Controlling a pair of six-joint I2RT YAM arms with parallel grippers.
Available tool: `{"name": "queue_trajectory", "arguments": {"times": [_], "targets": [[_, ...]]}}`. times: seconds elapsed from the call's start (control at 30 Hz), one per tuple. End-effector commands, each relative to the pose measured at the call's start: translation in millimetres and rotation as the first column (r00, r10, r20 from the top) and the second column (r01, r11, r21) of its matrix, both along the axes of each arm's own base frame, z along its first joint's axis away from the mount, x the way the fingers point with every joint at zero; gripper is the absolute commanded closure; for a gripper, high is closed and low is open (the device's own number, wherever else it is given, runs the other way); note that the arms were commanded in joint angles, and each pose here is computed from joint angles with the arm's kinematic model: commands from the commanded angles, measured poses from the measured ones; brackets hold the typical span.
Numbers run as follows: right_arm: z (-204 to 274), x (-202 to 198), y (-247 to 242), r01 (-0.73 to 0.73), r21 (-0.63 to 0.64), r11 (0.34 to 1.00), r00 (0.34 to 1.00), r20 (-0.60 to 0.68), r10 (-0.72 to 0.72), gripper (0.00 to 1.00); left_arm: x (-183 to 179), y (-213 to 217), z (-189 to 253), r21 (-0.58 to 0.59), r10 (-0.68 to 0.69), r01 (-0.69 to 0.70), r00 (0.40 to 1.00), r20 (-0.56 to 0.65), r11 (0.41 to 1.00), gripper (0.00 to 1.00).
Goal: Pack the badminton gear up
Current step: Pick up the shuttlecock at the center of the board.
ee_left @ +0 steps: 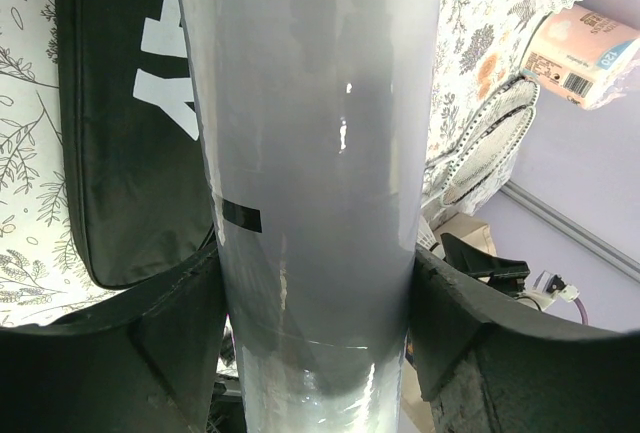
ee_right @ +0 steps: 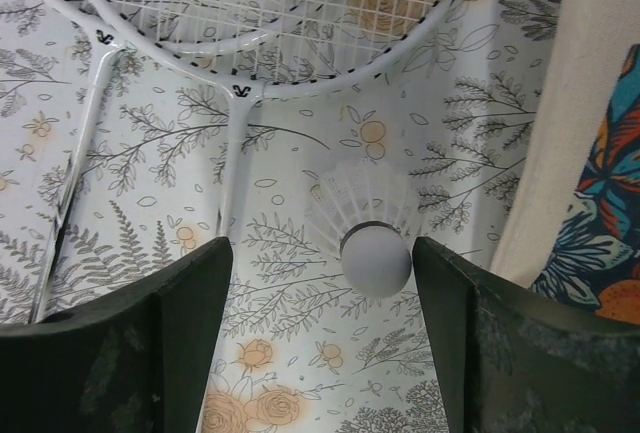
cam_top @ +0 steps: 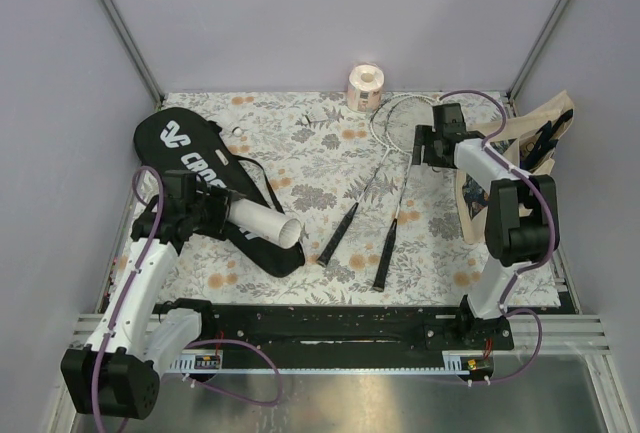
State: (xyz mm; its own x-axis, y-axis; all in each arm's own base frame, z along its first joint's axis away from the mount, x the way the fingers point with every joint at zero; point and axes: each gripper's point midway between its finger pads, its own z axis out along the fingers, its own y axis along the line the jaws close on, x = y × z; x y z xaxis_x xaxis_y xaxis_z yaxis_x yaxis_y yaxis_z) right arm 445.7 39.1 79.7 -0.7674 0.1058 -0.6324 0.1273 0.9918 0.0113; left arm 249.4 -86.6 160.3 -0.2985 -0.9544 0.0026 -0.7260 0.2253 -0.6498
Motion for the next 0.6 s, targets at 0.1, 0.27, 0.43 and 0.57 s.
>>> {"name": "queue_trajectory", "arguments": {"times": [0.1,0.27,0.43,0.57], "targets": [[26,-1,36,-0.091,0.202,0.975,0.993,0.094,0.073,0.23,16,2,29,0.002,-0.002,0.002,0.995,0.101,1.0,0.36],[34,-9,50,-0.135,0.268,0.954,0.988,0.115,0.108,0.25,17,1,29,-0.003,-0.009,0.01,0.995,0.102,1.0,0.36],[52,-9,66,-0.207,0.324,0.923,0.972,0.175,0.157,0.27,17,2,28,-0.002,-0.008,0.009,0.995,0.099,1.0,0.36],[55,-7,75,-0.214,0.374,0.902,0.972,0.173,0.159,0.29,16,2,26,-0.006,-0.006,0.006,0.996,0.094,1.0,0.36]]}}
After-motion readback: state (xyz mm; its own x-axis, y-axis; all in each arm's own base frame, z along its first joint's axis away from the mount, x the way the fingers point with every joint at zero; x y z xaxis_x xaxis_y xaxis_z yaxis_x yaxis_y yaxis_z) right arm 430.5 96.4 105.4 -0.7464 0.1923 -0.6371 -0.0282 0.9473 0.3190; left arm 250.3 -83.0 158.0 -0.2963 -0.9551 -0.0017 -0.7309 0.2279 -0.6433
